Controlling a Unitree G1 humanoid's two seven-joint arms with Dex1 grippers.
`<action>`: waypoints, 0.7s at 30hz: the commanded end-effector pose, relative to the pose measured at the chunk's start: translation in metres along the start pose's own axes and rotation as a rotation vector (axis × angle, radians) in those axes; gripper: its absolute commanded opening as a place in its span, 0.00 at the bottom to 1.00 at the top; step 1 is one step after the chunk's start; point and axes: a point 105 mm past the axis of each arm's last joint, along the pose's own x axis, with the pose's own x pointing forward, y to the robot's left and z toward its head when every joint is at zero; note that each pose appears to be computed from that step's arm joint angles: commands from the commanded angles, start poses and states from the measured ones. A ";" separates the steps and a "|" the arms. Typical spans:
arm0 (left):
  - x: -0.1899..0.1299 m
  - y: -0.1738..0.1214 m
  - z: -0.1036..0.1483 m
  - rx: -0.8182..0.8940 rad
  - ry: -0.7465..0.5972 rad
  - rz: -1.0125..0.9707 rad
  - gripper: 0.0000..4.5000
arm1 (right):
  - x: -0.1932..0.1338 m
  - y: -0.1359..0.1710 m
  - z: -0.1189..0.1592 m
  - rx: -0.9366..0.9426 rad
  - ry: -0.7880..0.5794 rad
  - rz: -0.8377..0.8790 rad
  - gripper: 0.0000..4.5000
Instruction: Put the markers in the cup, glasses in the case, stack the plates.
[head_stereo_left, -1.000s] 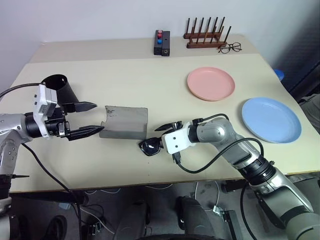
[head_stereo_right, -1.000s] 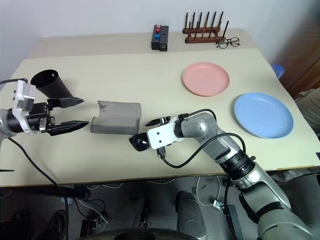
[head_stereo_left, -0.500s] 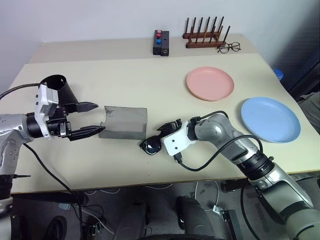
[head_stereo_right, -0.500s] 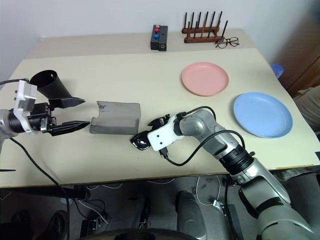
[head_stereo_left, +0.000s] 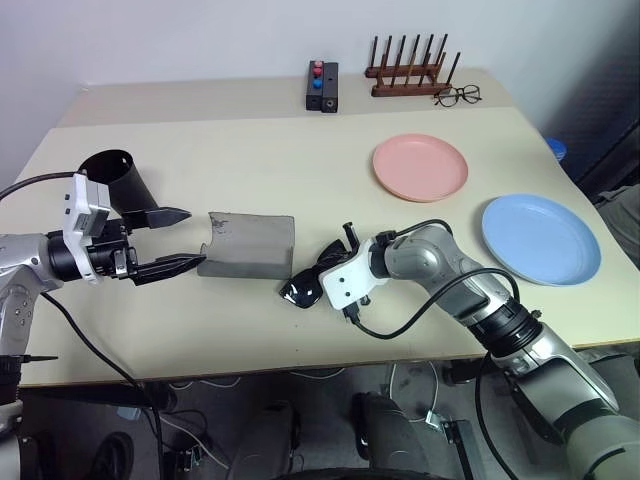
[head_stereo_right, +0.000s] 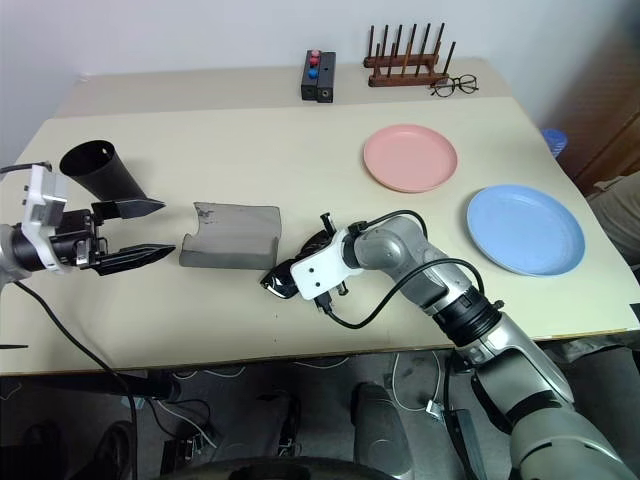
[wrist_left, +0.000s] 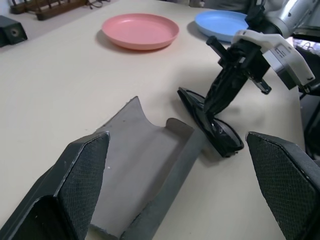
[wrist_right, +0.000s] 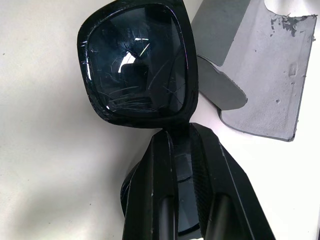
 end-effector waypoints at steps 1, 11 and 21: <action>-0.005 0.002 0.012 0.037 -0.034 0.018 1.00 | -0.016 -0.012 0.003 0.029 -0.032 -0.033 0.00; -0.011 0.012 0.015 0.029 -0.068 0.074 1.00 | -0.061 -0.050 0.027 0.547 -0.316 -0.120 0.00; -0.029 0.018 0.016 0.011 -0.069 0.152 1.00 | -0.055 -0.113 0.039 0.791 -0.410 -0.337 0.00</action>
